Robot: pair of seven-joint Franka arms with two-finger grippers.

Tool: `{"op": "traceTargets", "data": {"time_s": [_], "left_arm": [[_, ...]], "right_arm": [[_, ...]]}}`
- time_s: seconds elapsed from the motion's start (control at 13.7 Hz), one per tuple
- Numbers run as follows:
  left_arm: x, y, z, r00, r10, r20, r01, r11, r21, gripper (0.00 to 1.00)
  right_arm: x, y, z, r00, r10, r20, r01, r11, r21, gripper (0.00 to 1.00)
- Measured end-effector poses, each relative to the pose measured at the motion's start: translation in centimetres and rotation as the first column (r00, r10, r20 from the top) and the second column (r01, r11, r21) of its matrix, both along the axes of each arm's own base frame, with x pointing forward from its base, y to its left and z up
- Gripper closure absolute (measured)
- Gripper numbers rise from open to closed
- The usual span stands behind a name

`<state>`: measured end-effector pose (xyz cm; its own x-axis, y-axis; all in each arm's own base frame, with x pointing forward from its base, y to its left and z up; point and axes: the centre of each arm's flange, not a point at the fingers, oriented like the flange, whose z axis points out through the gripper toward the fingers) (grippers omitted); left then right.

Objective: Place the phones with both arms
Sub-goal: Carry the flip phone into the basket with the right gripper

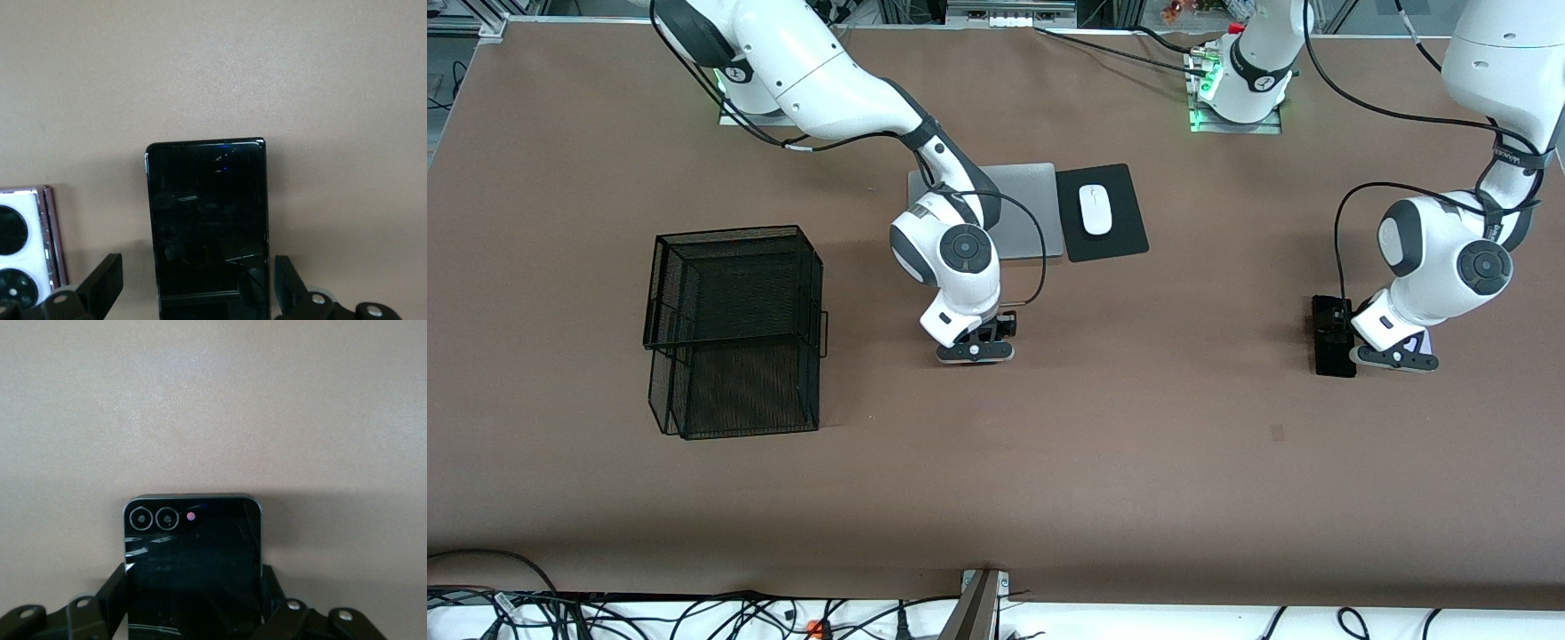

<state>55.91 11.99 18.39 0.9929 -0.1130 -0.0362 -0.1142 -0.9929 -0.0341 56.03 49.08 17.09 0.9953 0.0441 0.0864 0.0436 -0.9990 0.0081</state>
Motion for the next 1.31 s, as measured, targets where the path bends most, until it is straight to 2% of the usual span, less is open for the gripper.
{"op": "traceTargets", "data": {"time_s": [0.22,0.36,0.51,0.58,0.73,0.87,1.02,1.24,1.31], "left_arm": [[-0.1,-0.3,-0.2,1.0,0.025,0.002,-0.025,1.0,-0.001,0.0],[-0.2,-0.3,-0.6,0.999,0.039,0.01,-0.039,0.999,-0.001,0.0],[-0.3,-0.4,-1.2,0.999,0.051,0.012,-0.051,0.999,-0.002,0.0],[-0.4,-0.4,-1.5,0.998,0.06,0.016,-0.06,0.998,-0.003,0.0],[-0.5,-0.5,-2.1,0.998,0.065,0.014,-0.065,0.998,-0.004,0.0],[-0.6,-0.6,-2.5,0.998,0.066,0.012,-0.066,0.998,-0.005,0.0],[-0.6,-0.5,-2.5,0.998,0.066,0.015,-0.066,0.998,-0.005,0.0],[-0.6,-0.5,-2.5,0.998,0.068,0.016,-0.068,0.998,-0.005,0.0],[-0.6,-0.6,-2.5,0.997,0.076,0.018,-0.076,0.997,-0.006,0.09]], "right_arm": [[2.9,-3.5,2.9,0.997,-0.075,0.016,0.076,0.994,-0.081,0.2],[6.1,-8.3,9.4,0.986,-0.16,0.043,0.165,0.973,-0.16,0.2],[7.9,-13.8,17.4,0.977,-0.205,0.052,0.212,0.954,-0.213,0.2],[8.3,-16.4,20.5,0.978,-0.205,0.039,0.209,0.95,-0.232,0.2],[8.8,-22.2,24.9,0.979,-0.204,-0.018,0.194,0.954,-0.23,0.2],[8.7,-29.4,26.7,0.98,-0.18,-0.085,0.158,0.964,-0.216,0.2],[7.3,-36.5,26.5,0.973,-0.178,-0.151,0.146,0.969,-0.2,0.2],[3.8,-42.0,23.9,0.97,-0.166,-0.178,0.138,0.978,-0.159,0.2],[2.6,-43.0,22.4,0.973,-0.152,-0.174,0.128,0.981,-0.143,0.2]]}}
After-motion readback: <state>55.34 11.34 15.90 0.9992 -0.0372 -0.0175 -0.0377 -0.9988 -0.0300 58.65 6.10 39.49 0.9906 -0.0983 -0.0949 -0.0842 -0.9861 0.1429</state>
